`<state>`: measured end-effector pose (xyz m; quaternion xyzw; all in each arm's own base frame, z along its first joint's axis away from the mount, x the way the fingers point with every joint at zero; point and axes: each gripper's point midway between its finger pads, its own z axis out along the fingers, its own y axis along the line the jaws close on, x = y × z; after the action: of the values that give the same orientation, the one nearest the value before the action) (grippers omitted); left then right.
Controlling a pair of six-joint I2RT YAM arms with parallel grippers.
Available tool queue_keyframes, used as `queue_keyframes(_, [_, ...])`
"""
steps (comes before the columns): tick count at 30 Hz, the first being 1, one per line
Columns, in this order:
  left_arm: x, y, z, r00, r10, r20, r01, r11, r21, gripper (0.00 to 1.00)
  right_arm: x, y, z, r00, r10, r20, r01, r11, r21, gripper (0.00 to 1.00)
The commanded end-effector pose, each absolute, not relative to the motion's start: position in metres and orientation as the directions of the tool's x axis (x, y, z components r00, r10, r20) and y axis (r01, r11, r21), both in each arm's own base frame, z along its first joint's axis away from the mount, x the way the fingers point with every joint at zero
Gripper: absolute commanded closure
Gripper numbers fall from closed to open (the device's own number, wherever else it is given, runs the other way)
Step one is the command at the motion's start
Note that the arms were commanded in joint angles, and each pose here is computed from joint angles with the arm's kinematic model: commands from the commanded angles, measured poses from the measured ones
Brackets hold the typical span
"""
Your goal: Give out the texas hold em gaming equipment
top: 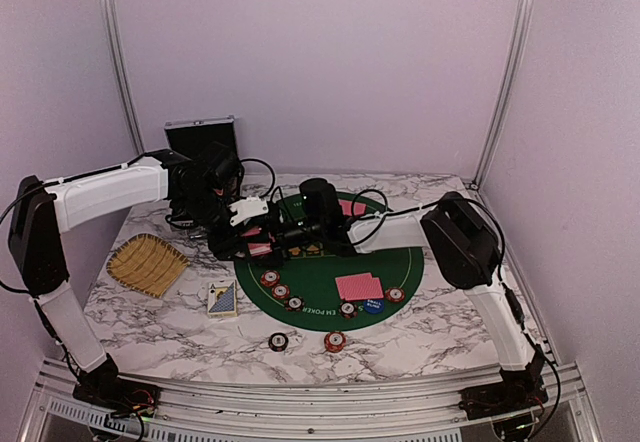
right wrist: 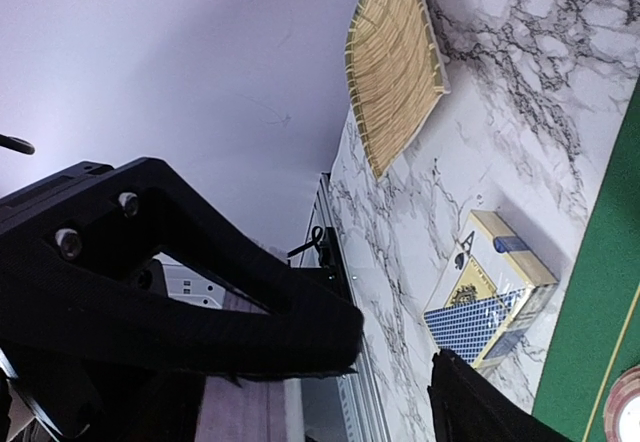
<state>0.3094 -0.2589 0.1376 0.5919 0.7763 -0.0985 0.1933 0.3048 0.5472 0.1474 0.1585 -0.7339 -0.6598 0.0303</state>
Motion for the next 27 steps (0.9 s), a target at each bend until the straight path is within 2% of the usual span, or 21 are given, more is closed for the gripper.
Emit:
queue_keyframes(1, [0.308,-0.26,0.152,-0.211,0.873,-0.44,0.957,0.276,0.089,1.0,0.31,0.538,0.139,-0.947,-0.266,-0.179,-0.218,0.129,0.967,0.23])
queue_keyframes(6, [0.308,-0.26,0.151,-0.211,0.872,-0.441,0.958,0.275,0.085,1.0,0.317,0.523,0.136,-0.952,-0.241,-0.19,-0.235,0.173,0.957,0.29])
queue_keyframes(15, [0.308,-0.26,0.151,-0.21,0.873,-0.44,0.958,0.274,0.087,1.0,0.321,0.509,0.143,-0.952,-0.227,-0.205,-0.248,0.179,0.952,0.42])
queue_keyframes(23, [0.307,-0.259,0.148,-0.212,0.876,-0.433,0.958,0.274,0.085,1.0,0.319,0.504,0.168,-0.944,-0.226,-0.239,-0.275,0.142,0.951,0.4])
queue_keyframes(27, [0.307,-0.259,0.149,-0.21,0.876,-0.434,0.958,0.273,0.087,1.0,0.324,0.492,0.174,-0.946,-0.206,-0.251,-0.284,0.153,0.946,0.44])
